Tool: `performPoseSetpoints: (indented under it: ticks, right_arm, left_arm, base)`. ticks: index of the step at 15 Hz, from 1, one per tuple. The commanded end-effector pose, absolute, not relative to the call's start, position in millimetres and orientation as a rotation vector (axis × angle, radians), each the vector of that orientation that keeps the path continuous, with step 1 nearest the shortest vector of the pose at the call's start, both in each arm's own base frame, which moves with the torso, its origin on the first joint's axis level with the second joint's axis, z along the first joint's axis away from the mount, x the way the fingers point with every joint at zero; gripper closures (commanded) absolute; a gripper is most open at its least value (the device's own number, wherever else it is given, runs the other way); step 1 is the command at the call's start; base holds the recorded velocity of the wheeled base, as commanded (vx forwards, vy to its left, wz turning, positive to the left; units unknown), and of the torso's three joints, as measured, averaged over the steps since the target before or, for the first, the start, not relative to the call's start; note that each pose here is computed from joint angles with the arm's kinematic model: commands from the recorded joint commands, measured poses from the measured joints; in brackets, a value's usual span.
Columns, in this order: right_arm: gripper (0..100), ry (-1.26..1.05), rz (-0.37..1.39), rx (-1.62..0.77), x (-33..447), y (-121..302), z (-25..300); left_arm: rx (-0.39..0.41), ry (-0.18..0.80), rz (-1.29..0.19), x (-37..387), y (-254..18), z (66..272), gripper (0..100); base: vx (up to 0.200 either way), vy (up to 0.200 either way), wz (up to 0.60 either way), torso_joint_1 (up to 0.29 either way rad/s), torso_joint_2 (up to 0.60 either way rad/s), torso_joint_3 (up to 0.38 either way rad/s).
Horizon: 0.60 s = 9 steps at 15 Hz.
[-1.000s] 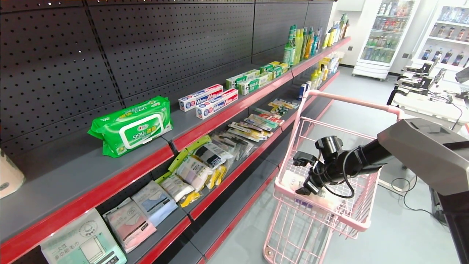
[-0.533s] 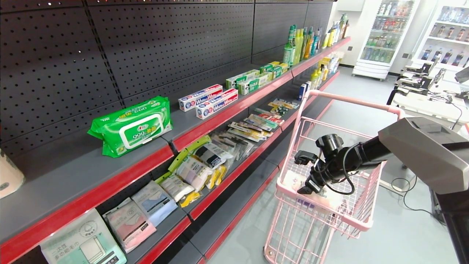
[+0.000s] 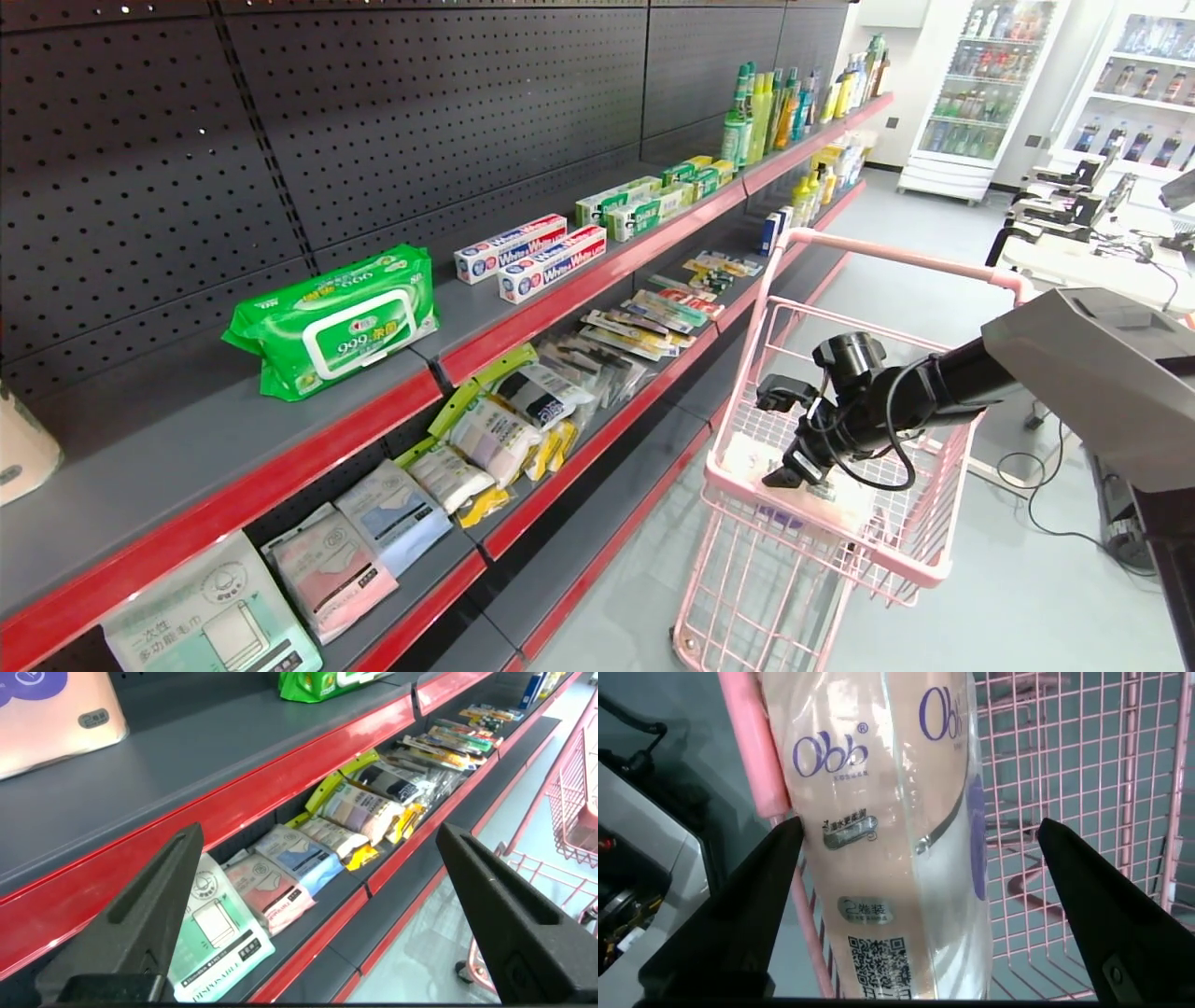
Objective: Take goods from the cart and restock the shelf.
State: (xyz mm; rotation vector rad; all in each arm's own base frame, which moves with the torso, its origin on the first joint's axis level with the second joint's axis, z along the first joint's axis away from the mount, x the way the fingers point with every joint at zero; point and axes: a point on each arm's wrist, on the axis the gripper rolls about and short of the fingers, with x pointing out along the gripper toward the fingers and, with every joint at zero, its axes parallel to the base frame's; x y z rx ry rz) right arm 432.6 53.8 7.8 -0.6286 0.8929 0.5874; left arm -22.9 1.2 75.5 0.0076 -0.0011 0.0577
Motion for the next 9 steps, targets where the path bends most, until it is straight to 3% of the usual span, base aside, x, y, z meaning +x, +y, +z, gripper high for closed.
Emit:
performPoseSetpoints:
  ticks: [1, 9]
  right_arm:
    - [0, 0.890, 0.597, -0.628, 427.8, 55.5, 12.7]
    - [0, 0.925, 0.608, -0.606, 428.2, 46.6, -3.3]
  left_arm:
    - [0.008, 0.000, 0.058, -22.8, 1.2, 75.5, 0]
    - [0.008, 0.000, 0.058, -22.8, 1.2, 75.5, 0]
  base:
    - [0.000, 0.000, 0.00, 0.000, 0.00, 0.000]
    - [0.000, 0.000, 0.00, 0.000, 0.00, 0.000]
